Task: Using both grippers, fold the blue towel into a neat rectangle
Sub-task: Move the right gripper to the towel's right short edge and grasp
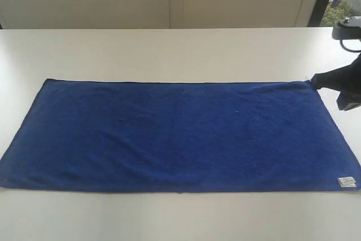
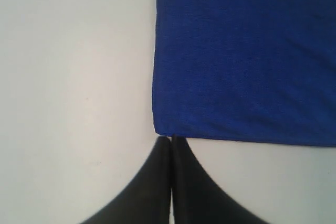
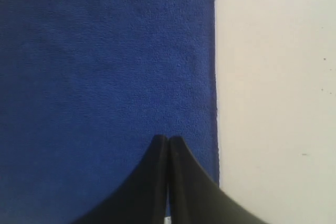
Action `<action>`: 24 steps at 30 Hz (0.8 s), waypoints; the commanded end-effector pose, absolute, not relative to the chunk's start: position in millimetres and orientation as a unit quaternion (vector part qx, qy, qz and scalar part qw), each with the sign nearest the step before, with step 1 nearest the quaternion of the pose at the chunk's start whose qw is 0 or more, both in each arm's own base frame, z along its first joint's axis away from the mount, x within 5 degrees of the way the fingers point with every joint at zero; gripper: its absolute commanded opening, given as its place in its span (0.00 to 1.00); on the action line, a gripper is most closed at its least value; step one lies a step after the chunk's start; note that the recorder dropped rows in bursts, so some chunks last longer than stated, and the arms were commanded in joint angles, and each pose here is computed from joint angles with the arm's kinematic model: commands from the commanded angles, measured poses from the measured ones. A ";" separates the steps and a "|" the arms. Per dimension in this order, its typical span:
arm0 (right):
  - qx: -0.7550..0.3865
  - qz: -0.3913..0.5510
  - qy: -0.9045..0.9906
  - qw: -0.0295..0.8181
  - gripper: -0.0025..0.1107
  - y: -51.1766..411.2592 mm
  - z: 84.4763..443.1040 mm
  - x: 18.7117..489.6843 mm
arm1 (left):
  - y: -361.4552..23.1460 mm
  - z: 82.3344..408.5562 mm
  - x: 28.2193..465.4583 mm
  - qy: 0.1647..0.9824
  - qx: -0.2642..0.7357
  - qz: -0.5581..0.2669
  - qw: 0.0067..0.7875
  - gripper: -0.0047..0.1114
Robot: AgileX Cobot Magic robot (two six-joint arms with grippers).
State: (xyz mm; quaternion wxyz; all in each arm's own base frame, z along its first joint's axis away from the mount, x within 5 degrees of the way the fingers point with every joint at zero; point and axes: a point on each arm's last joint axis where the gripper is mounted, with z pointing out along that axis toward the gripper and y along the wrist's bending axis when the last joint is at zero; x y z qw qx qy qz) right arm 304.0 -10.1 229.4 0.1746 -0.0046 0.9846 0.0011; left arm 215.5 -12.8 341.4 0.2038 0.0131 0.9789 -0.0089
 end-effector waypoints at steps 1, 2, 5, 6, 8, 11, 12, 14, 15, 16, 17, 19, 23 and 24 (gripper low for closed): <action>-0.009 0.002 0.987 0.159 0.02 -10.5 201.3 321.8 | -13.3 341.9 212.4 0.979 0.014 -0.011 0.201 0.04; -0.009 0.003 0.988 0.153 0.02 -10.6 196.9 324.2 | -13.3 341.9 212.4 0.979 0.014 -0.011 0.201 0.04; -0.009 0.003 0.991 0.136 0.02 -10.9 183.6 331.7 | -13.3 341.9 212.4 0.979 0.014 -0.011 0.201 0.04; -0.008 0.003 0.991 0.134 0.03 -11.0 178.2 334.4 | -13.3 341.9 212.4 0.979 0.014 -0.011 0.201 0.04; -0.008 0.003 0.991 0.134 0.06 -11.2 172.8 338.2 | -13.3 341.9 212.4 0.979 0.014 -0.011 0.201 0.04; -0.008 0.001 0.991 0.137 0.16 -12.4 166.0 341.4 | -13.3 341.9 212.4 0.979 0.014 -0.011 0.201 0.04; -0.009 -0.003 0.991 0.135 0.21 -14.5 163.6 342.0 | -13.3 341.9 212.4 0.979 0.014 -0.011 0.201 0.04; -0.002 -0.009 0.991 0.133 0.28 -17.7 160.3 342.7 | -13.3 341.9 212.4 0.979 0.014 -0.011 0.201 0.04; 0.004 -0.012 0.991 0.130 0.32 -21.0 157.5 343.0 | -13.3 341.9 212.4 0.979 0.014 -0.011 0.201 0.04; 0.006 -0.013 0.992 0.128 0.34 -23.1 155.8 343.3 | -13.3 341.9 212.4 0.979 0.014 -0.011 0.201 0.04; 0.009 -0.014 0.992 0.126 0.36 -25.4 153.2 343.6 | -13.3 341.9 212.4 0.979 0.014 -0.011 0.201 0.04; 0.013 -0.015 0.992 0.126 0.37 -29.0 149.6 344.7 | -13.3 341.9 212.4 0.979 0.014 -0.011 0.201 0.04; 0.014 -0.020 0.987 0.156 0.37 -33.6 147.3 351.1 | -13.3 341.9 212.4 0.979 0.014 -0.011 0.201 0.04; 0.014 -0.020 0.987 0.160 0.37 -33.7 146.9 352.0 | -13.3 341.9 212.4 0.979 0.014 -0.011 0.201 0.04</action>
